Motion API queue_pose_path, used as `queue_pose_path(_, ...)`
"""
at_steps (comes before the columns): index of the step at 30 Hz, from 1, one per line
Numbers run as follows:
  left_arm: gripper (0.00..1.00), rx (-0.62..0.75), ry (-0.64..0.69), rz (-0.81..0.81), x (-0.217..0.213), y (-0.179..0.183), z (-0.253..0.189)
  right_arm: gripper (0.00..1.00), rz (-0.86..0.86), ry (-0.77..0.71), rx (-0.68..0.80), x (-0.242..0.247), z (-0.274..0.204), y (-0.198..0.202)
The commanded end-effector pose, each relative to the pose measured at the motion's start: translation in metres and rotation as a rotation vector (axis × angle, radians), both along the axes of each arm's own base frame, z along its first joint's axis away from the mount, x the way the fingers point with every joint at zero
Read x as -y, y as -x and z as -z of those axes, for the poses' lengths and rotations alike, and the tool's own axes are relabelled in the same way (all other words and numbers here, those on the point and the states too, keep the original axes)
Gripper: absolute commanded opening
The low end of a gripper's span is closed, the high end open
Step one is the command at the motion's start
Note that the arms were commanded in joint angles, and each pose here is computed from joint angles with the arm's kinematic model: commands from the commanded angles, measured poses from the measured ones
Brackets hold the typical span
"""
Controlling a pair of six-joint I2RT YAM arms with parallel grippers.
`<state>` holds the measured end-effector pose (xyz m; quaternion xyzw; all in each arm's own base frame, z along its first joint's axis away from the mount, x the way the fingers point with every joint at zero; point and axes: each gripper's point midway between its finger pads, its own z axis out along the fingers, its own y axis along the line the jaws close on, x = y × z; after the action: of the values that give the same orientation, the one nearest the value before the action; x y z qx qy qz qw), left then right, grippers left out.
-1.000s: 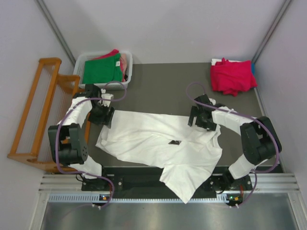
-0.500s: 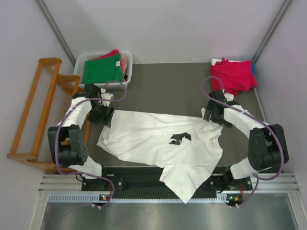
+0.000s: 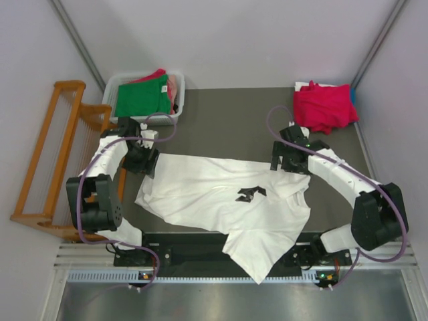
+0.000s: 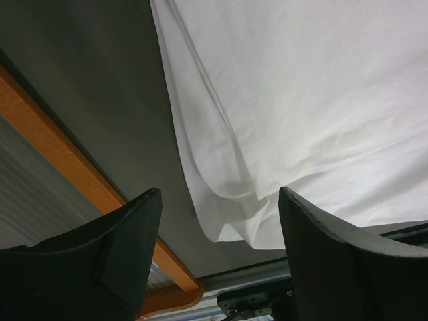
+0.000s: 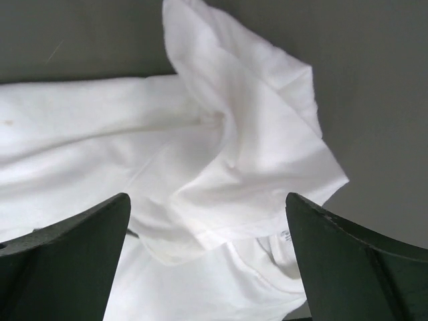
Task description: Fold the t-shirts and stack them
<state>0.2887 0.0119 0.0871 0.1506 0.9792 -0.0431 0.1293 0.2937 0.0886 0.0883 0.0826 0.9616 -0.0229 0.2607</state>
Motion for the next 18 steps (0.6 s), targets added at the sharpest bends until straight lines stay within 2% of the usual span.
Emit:
queue_pose_path(1, 0.75, 0.058, 0.02, -0.006, 0.003, -0.009, -0.017, 1.0, -0.11, -0.03, -0.054, -0.021, 0.002, 0.031)
queue_pose_path(8, 0.75, 0.055, 0.021, -0.031, 0.002, -0.017, -0.008, 1.0, -0.213, -0.078, -0.03, -0.051, -0.002, 0.054)
queue_pose_path(13, 0.75, 0.119, 0.043, -0.085, 0.002, -0.059, 0.008, 1.0, -0.287, -0.107, 0.04, -0.08, -0.012, 0.047)
queue_pose_path(14, 0.75, 0.097, 0.054, -0.091, 0.004, -0.064, 0.02, 1.0, -0.3, -0.115, 0.054, -0.086, -0.017, 0.045)
queue_pose_path(18, 0.6, 0.104, 0.048, -0.115, 0.005, -0.098, 0.035, 1.0, -0.351, -0.135, 0.091, -0.109, -0.029, 0.041)
